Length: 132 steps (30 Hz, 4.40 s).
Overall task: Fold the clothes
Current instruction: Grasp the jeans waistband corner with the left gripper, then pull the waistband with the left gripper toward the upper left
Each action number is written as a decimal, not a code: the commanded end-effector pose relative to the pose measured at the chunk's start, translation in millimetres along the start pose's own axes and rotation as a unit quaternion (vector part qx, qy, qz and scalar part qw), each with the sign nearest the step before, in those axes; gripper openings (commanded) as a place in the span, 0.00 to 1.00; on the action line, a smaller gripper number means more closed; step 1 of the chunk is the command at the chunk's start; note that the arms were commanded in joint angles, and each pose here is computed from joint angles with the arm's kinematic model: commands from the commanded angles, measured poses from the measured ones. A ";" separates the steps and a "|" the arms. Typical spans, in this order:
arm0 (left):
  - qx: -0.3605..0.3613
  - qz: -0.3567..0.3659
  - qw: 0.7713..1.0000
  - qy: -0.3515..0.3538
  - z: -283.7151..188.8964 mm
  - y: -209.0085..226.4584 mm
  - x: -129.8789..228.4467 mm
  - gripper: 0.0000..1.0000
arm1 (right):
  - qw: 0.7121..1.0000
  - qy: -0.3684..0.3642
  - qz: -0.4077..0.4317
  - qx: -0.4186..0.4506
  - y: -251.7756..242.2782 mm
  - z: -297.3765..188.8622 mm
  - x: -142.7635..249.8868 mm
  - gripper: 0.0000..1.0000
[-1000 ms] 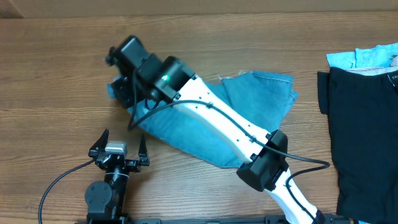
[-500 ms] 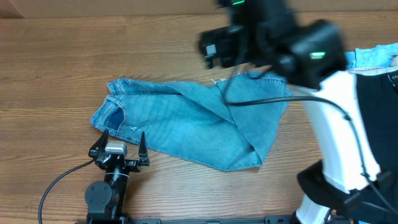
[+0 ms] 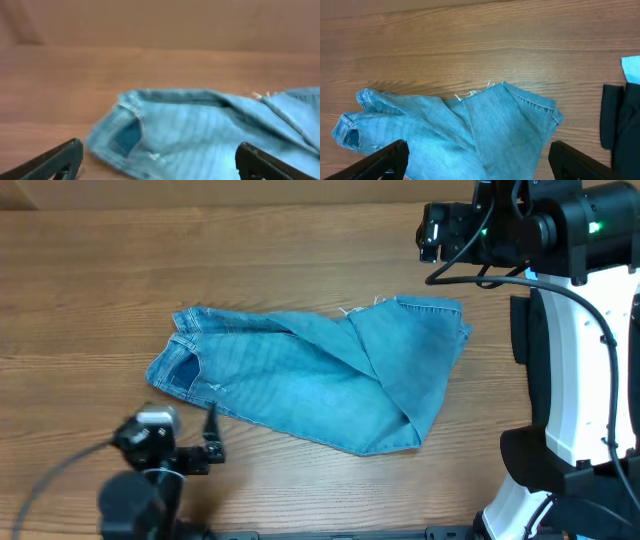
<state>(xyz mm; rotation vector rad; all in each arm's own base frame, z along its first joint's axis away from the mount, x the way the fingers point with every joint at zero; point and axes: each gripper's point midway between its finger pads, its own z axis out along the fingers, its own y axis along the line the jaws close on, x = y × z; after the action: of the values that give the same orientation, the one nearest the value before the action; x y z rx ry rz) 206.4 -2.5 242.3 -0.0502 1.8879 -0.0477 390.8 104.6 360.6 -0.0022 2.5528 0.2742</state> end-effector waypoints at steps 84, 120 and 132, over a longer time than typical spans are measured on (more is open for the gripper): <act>-0.059 -0.192 0.872 0.446 189.9 111.3 189.2 0.54 | 0.909 0.186 -0.318 -0.195 114.3 181.5 84.4 0.64; -0.110 -0.325 0.744 0.573 45.6 24.3 172.9 0.21 | 0.950 -0.002 -0.223 -0.217 158.2 146.9 -12.5 0.49; -0.020 -0.235 0.876 0.421 78.9 30.4 -7.5 0.80 | 0.967 0.001 -0.166 -0.195 135.0 130.6 -20.3 0.50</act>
<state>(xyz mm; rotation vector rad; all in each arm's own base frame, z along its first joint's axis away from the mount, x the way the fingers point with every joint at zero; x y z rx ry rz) 247.5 6.9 177.4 -0.7646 2.8751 -0.5815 470.4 283.5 246.6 -0.6959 2.4605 0.6373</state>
